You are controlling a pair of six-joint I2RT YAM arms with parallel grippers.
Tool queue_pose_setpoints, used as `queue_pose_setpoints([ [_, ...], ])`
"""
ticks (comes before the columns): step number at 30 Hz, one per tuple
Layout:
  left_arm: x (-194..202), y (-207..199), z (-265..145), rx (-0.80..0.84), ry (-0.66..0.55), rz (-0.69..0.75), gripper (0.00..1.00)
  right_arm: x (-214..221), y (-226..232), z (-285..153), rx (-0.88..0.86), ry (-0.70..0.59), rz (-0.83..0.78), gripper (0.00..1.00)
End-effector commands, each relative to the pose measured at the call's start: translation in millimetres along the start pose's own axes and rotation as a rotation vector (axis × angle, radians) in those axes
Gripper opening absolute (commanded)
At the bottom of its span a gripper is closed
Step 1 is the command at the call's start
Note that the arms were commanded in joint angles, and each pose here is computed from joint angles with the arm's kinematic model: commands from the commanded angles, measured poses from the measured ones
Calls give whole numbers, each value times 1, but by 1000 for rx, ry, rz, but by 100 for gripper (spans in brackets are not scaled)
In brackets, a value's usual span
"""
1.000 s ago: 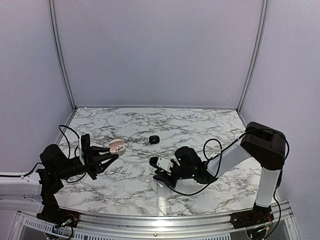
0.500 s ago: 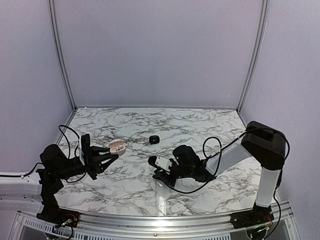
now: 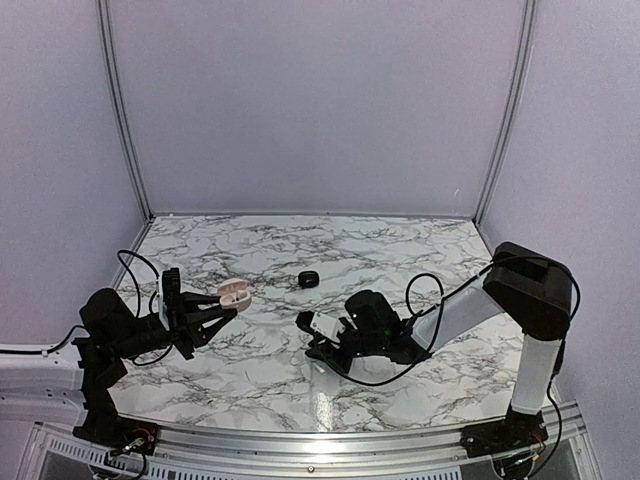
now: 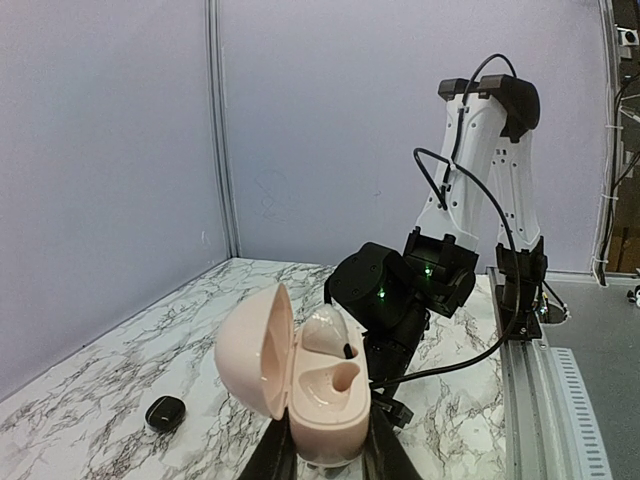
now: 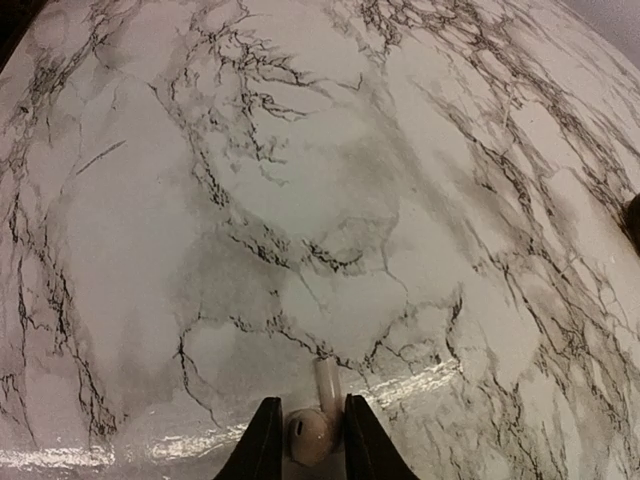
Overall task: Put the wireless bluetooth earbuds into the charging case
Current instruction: Pick up the left earbud from the center of the board.
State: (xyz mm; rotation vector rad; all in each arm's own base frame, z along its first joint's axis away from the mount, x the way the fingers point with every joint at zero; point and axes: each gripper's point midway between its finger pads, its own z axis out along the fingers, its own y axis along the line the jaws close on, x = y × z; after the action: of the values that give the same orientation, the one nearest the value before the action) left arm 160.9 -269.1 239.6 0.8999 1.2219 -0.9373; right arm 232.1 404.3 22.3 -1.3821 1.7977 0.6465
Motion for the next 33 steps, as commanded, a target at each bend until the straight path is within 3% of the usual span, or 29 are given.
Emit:
queue_pose_setpoints([
  [1, -7, -1, -1, 1, -30, 24, 0, 24, 3, 0, 8, 89, 33, 22],
  [19, -9, -1, 0, 3, -32, 27, 0, 26, -6, -6, 34, 91, 75, 22],
  [33, -6, -2, 0, 4, -26, 23, 0, 17, -6, -11, 30, 87, 70, 13],
])
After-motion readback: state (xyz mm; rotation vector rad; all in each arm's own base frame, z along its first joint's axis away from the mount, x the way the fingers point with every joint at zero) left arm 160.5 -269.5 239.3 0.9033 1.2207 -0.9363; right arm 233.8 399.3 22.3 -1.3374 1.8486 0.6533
